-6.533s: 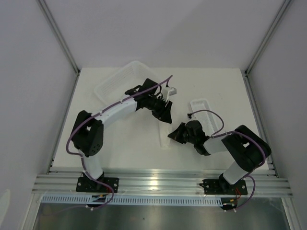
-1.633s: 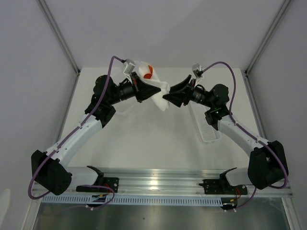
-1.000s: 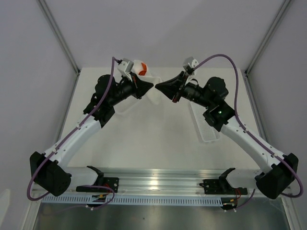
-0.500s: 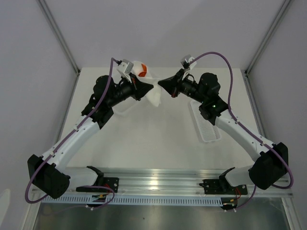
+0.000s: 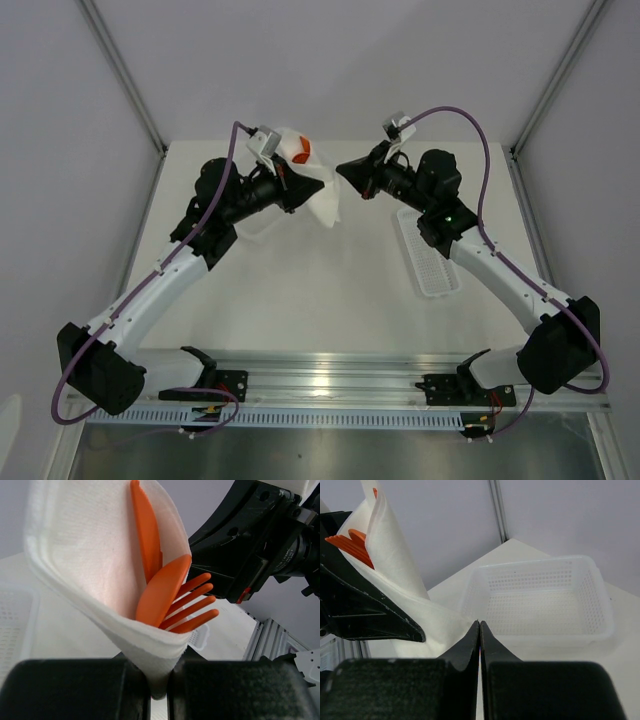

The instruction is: Place the utensils on the paper napkin and roll it up

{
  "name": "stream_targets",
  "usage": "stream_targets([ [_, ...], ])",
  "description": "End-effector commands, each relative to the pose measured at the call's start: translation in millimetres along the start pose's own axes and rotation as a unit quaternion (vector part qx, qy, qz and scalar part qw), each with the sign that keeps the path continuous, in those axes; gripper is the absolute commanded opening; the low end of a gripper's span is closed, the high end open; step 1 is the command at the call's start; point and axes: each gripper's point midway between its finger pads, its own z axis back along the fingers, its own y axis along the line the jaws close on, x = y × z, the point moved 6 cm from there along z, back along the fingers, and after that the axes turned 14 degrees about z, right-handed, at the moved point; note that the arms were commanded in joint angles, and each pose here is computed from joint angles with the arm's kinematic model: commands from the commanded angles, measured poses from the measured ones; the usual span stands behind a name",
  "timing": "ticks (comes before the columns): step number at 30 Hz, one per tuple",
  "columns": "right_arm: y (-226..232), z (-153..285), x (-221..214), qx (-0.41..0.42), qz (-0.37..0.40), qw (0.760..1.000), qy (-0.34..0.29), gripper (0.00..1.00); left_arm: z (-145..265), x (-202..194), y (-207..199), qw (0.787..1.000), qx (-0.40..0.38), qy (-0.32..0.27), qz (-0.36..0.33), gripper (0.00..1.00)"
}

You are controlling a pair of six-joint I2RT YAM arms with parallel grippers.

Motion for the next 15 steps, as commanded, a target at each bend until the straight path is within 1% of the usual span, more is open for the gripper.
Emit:
stream_targets([
  [1,-3.2,3.7,15.4,-0.012,0.008,1.0,-0.007,0.0,6.1,12.0,-15.6,0.999,-0.023,-0.025,-0.016,0.01],
  [4,-9.8,23.6,29.6,-0.027,0.013,1.0,-0.01,0.02,5.1,17.5,-6.7,0.998,0.014,-0.043,-0.032,0.01],
  [6,-7.0,38.7,46.3,-0.022,0.044,0.999,-0.022,0.07,4.9,19.2,-1.6,0.998,0.035,-0.045,-0.041,0.01],
  [7,-0.8,42.3,45.0,-0.002,0.046,0.999,-0.013,0.12,4.8,20.3,1.8,0.997,0.048,-0.05,-0.044,0.01],
  [8,2.6,44.3,45.8,0.009,0.049,0.999,-0.011,0.14,4.1,20.4,3.1,0.996,0.053,-0.048,-0.047,0.01],
  [10,12.8,43.4,41.4,0.046,0.038,0.998,-0.008,0.19,3.5,18.0,5.8,0.996,0.062,-0.04,-0.044,0.01],
  [12,23.8,33.7,31.0,0.075,0.026,0.997,0.0,0.22,1.9,16.0,6.2,0.996,0.062,-0.035,-0.045,0.01],
  [15,33.5,19.3,24.8,0.097,0.021,0.995,-0.004,0.26,2.0,17.6,5.0,0.996,0.062,-0.038,-0.051,0.01],
])
